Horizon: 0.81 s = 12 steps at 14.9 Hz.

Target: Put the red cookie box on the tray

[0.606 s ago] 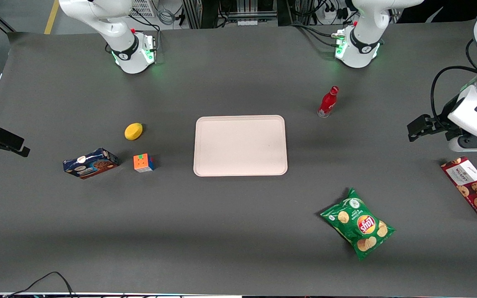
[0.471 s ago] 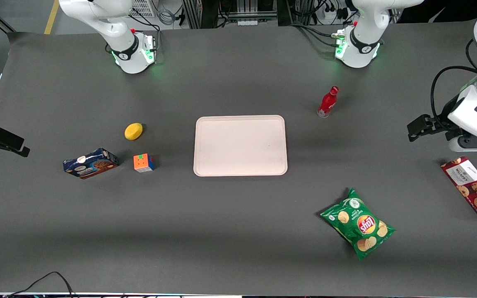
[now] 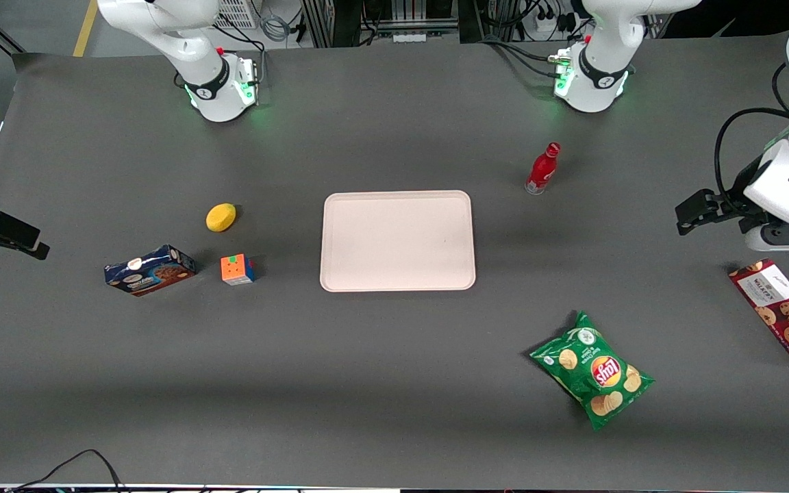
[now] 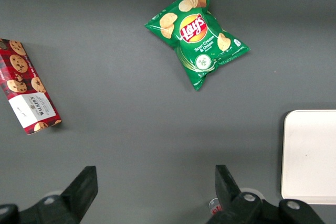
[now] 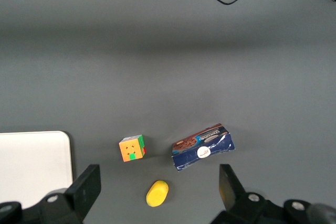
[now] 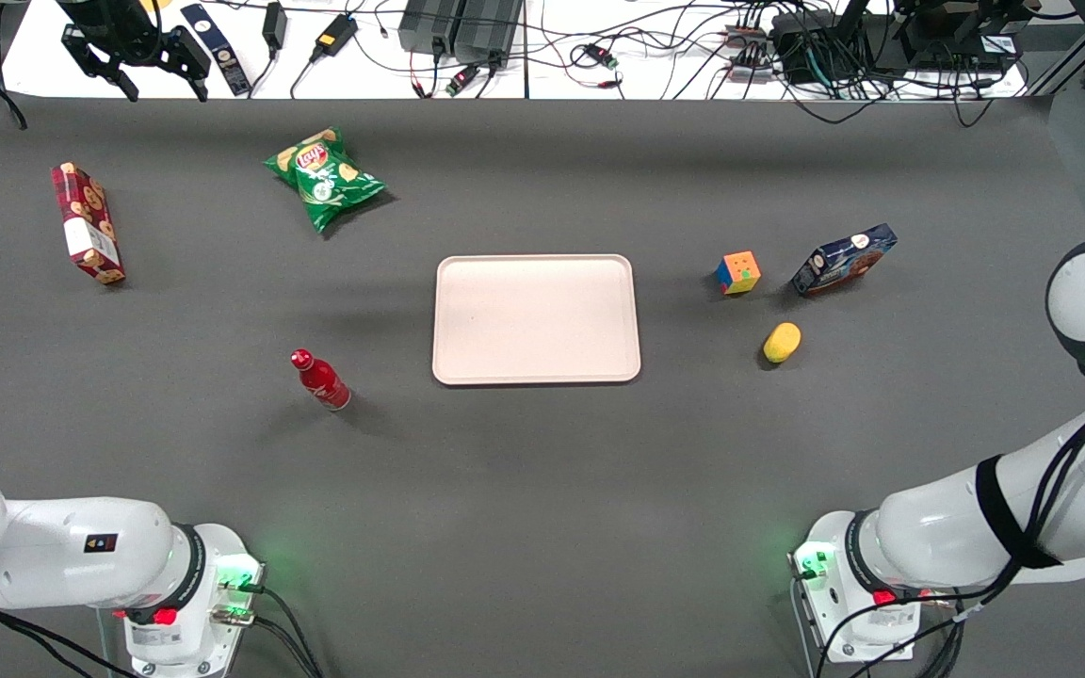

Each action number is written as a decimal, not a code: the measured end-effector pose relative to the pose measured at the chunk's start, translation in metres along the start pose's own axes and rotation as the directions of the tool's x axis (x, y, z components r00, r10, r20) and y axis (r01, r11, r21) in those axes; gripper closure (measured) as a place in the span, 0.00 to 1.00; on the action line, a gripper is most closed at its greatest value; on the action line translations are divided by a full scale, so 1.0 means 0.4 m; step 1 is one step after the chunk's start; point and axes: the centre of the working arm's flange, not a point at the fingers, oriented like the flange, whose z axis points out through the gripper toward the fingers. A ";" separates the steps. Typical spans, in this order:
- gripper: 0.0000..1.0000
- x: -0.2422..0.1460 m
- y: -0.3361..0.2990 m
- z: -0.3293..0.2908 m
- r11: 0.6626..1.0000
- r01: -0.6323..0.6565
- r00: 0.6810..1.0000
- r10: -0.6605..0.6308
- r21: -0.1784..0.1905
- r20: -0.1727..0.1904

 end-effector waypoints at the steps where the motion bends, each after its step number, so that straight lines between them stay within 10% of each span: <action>1: 0.00 0.001 0.000 0.002 1.000 0.000 1.000 0.000 0.000 0.002; 12: 0.00 0.017 -0.130 0.052 0.997 0.076 0.996 -0.076 0.014 0.048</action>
